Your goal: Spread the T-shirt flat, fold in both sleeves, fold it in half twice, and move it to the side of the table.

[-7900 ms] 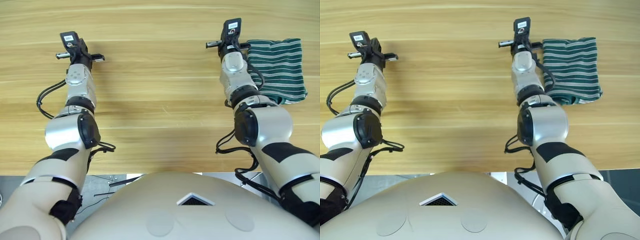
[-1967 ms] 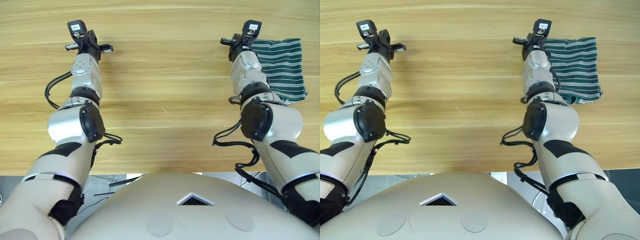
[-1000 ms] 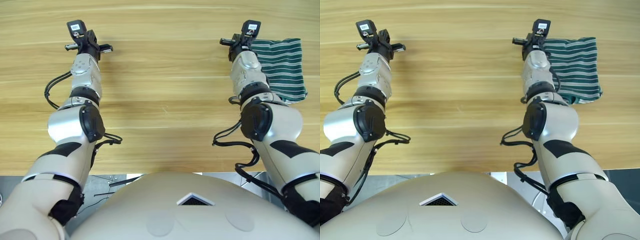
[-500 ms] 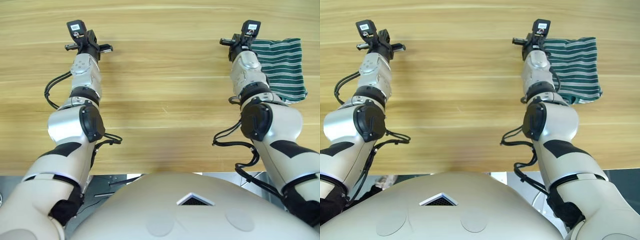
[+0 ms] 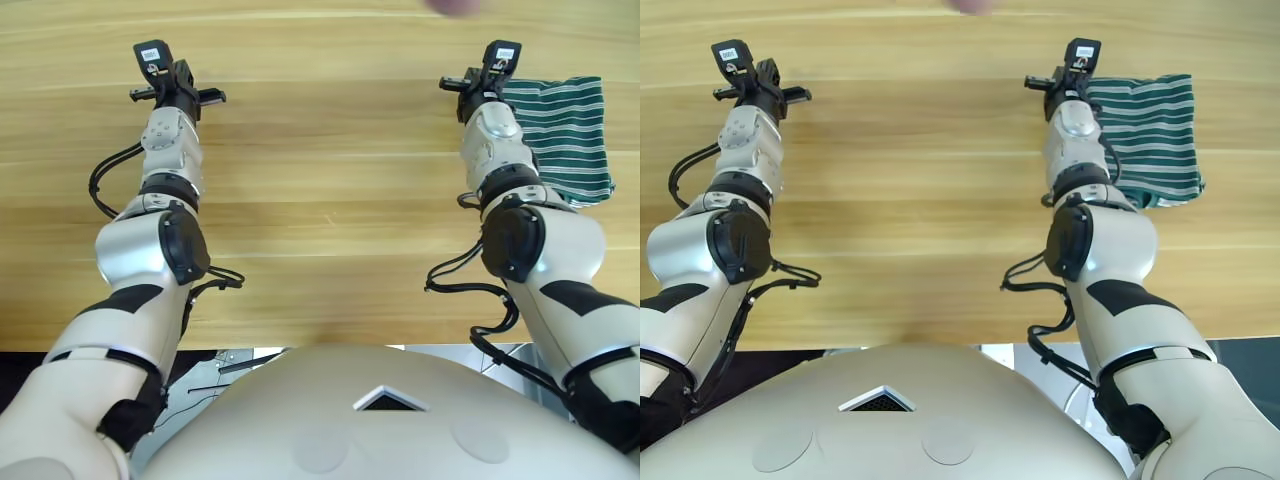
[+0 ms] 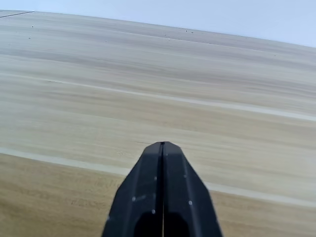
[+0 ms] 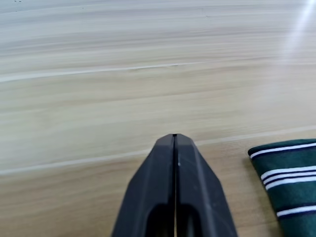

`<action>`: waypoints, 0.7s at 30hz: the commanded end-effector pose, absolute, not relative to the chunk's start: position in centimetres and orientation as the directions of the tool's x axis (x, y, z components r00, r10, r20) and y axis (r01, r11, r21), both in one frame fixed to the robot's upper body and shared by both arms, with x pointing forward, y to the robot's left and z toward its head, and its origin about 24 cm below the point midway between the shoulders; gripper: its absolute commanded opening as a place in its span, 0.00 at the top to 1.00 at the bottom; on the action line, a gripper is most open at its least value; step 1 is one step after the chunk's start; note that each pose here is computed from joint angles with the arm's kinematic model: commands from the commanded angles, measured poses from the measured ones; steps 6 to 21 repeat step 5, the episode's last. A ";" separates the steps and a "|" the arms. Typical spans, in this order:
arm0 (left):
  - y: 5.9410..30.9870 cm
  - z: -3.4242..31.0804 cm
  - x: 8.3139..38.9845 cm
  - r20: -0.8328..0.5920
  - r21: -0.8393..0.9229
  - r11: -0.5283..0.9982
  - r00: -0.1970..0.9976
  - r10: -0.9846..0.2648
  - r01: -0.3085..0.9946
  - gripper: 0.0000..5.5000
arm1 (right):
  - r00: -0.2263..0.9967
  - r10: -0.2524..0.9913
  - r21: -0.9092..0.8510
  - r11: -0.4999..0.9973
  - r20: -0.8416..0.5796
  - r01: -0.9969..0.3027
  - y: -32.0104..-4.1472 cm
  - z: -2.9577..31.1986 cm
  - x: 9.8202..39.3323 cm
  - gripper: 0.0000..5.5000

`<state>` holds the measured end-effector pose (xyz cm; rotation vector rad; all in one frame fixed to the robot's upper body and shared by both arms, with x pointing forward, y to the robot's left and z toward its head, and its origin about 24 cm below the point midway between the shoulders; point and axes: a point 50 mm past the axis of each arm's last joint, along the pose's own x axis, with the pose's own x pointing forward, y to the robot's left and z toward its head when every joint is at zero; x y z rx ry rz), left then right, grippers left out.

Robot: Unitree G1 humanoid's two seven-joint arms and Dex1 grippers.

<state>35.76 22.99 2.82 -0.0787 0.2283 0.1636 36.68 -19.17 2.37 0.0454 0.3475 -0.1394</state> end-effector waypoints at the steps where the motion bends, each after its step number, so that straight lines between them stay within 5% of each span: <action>1: 22.9 3.4 36.2 -0.228 -0.064 0.984 0.963 0.147 -0.165 1.00 | 0.936 -0.130 0.007 0.990 -0.326 0.140 -19.0 3.3 37.3 1.00; 21: 22.9 3.4 36.2 -0.228 -0.063 0.984 0.963 0.147 -0.165 1.00 | 0.936 -0.130 0.007 0.990 -0.326 0.140 -19.0 3.3 37.3 1.00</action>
